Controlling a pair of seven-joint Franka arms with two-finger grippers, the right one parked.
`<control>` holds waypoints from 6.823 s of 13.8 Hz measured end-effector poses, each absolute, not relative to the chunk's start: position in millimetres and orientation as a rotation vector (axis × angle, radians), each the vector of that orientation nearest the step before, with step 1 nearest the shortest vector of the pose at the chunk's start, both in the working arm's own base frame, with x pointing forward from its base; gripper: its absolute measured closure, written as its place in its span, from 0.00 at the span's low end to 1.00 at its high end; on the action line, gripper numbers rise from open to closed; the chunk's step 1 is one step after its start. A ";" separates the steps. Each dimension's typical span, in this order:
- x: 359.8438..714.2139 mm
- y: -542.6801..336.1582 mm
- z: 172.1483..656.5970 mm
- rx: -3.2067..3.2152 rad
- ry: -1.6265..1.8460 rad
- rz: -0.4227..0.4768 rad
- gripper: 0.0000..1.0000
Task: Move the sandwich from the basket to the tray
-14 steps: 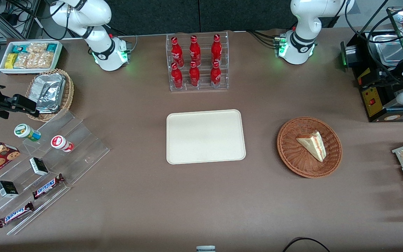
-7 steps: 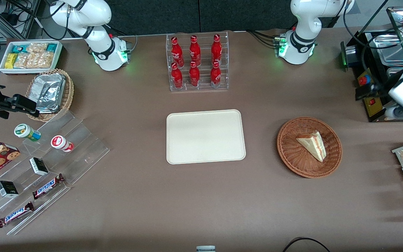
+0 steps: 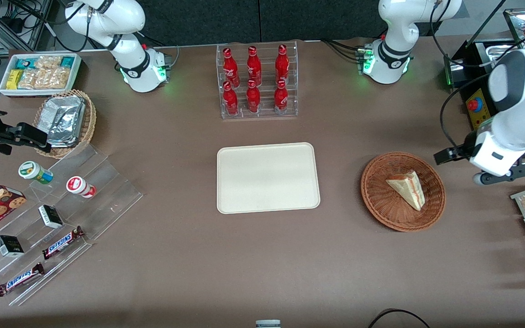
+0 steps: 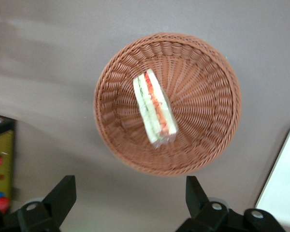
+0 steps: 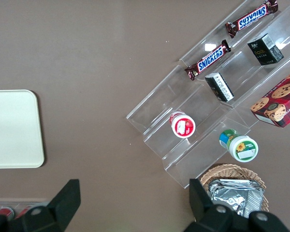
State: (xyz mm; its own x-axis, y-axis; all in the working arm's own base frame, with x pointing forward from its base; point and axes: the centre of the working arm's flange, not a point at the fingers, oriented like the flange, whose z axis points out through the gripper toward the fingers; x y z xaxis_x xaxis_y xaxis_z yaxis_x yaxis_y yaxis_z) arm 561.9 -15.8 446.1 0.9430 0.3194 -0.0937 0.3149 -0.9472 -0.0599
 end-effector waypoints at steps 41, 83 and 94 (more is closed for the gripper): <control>556.6 -99.8 401.9 -2.850 -0.892 0.158 0.83; 450.6 -530.7 244.3 -3.093 -0.214 0.108 0.38; 492.1 -453.5 427.6 -2.953 -0.499 0.039 0.00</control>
State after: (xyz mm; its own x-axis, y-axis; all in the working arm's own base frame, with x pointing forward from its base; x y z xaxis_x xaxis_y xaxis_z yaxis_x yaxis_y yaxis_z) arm 492.1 -453.5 427.6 0.9445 0.3285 -0.0014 0.3247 -0.9341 -0.1483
